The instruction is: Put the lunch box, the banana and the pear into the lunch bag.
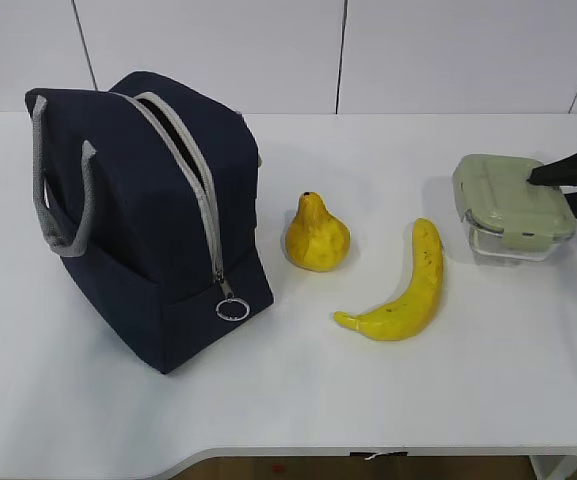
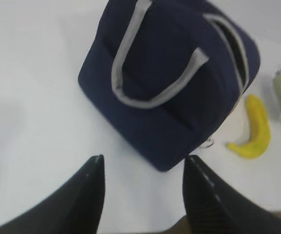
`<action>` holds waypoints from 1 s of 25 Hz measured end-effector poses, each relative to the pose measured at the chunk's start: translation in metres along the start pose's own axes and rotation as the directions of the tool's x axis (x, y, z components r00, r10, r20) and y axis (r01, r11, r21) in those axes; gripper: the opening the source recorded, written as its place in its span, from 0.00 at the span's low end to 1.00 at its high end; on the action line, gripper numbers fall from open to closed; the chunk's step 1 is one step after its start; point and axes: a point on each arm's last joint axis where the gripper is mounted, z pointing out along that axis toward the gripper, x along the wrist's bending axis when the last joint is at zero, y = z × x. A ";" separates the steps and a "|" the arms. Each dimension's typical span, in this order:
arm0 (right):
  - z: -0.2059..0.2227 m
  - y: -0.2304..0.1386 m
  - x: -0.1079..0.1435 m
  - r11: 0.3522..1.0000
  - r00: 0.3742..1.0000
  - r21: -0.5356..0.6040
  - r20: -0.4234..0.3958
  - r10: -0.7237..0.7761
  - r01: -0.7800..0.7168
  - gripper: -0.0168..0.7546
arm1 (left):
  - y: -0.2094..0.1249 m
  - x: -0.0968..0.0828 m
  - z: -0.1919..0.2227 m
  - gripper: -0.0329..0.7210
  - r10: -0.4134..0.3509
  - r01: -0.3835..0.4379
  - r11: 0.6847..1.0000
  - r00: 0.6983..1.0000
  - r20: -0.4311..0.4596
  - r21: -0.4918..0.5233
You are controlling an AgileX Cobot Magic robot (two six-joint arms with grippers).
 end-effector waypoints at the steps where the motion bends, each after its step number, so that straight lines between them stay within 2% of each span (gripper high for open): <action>1: -0.001 0.000 0.002 1.000 1.000 -0.002 0.000 -0.002 0.002 0.49 | 0.003 -0.001 0.001 0.57 -0.014 0.014 1.000 1.000 0.018 -0.023; 5: -0.003 0.001 0.005 1.000 1.000 -0.009 -0.002 -0.004 0.004 0.49 | 0.013 -0.003 0.011 0.54 -0.054 0.056 0.997 0.998 0.042 -0.061; 9: -0.004 0.002 0.008 1.000 1.000 -0.018 -0.008 0.010 -0.010 0.49 | 0.019 -0.004 0.031 0.53 -0.151 0.151 0.988 0.985 0.080 0.009; 12: -0.004 0.002 0.008 1.000 1.000 -0.018 -0.008 0.012 -0.012 0.49 | 0.023 -0.005 0.050 0.54 -0.175 0.167 0.982 0.978 0.110 0.084; 19: -0.006 0.002 0.012 1.000 1.000 -0.023 -0.008 0.003 -0.003 0.49 | 0.027 -0.005 0.094 0.69 -0.244 0.203 0.953 0.955 0.169 0.226; 25: -0.008 0.003 0.014 1.000 1.000 -0.026 -0.011 0.000 0.000 0.49 | 0.028 0.001 0.129 0.72 -0.291 0.232 0.928 0.940 0.180 0.290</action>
